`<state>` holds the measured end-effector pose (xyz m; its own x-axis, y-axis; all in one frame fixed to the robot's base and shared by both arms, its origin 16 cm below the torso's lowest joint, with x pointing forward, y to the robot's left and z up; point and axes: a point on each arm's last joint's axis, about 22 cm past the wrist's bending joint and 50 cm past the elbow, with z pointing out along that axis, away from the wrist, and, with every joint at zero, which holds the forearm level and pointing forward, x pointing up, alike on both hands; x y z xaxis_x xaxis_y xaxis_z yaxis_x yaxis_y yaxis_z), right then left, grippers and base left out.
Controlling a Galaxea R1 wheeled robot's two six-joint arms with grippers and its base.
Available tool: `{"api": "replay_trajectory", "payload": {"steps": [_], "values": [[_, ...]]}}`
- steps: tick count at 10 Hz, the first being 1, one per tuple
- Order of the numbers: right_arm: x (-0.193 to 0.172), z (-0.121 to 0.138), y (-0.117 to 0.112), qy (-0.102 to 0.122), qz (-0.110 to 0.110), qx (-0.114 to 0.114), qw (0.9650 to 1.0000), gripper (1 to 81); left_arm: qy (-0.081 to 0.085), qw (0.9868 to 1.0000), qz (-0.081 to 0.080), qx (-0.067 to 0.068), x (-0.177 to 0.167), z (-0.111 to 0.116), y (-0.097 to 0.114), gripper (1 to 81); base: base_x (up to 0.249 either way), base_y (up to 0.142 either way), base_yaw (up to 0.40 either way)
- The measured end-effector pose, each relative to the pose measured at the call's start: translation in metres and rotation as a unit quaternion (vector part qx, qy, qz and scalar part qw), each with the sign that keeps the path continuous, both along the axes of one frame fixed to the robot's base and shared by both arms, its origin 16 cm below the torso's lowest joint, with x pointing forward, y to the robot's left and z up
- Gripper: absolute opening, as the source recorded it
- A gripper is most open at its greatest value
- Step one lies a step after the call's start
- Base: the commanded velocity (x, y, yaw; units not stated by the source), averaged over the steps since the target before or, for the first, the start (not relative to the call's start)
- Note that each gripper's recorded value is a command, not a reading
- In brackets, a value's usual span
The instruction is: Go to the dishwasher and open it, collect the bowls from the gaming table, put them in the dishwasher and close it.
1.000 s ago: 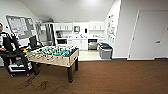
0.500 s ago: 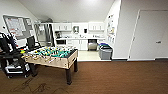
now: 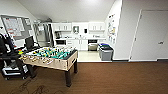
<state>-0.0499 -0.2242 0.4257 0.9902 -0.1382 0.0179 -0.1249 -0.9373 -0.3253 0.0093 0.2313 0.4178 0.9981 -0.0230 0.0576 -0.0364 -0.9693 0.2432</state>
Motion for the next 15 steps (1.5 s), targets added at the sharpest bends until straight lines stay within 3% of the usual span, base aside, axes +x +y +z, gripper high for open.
{"api": "replay_trajectory", "payload": {"steps": [7, 9, 12, 14, 15], "values": [[0.001, 0.0, 0.008, -0.001, -0.001, 0.005, 1.0, 1.0, -0.003, 1.0, 0.001, 0.005, 0.003, 0.0, 0.007, 1.0, 0.165, 0.0, 0.0], [-0.002, 0.0, -0.004, 0.001, 0.0, -0.003, 1.0, 1.0, -0.002, 1.0, 0.0, -0.003, 0.003, 0.0, -0.004, 1.0, 0.165, 0.0, 0.0], [0.003, 0.0, -0.001, -0.001, 0.0, -0.001, 1.0, 1.0, -0.004, 1.0, 0.001, -0.003, 0.004, 0.0, -0.005, 1.0, 0.165, 0.0, 0.0], [-0.002, 0.0, 0.01, 0.001, 0.0, 0.006, 1.0, 1.0, -0.001, 1.0, 0.0, 0.003, -0.002, 0.0, 0.004, 1.0, 0.165, 0.0, 0.0], [0.0, 0.0, 0.003, 0.001, 0.0, 0.002, 1.0, 1.0, -0.001, 1.0, 0.0, 0.002, 0.0, 0.0, 0.001, 1.0, 0.165, -0.061, 0.0]]}}
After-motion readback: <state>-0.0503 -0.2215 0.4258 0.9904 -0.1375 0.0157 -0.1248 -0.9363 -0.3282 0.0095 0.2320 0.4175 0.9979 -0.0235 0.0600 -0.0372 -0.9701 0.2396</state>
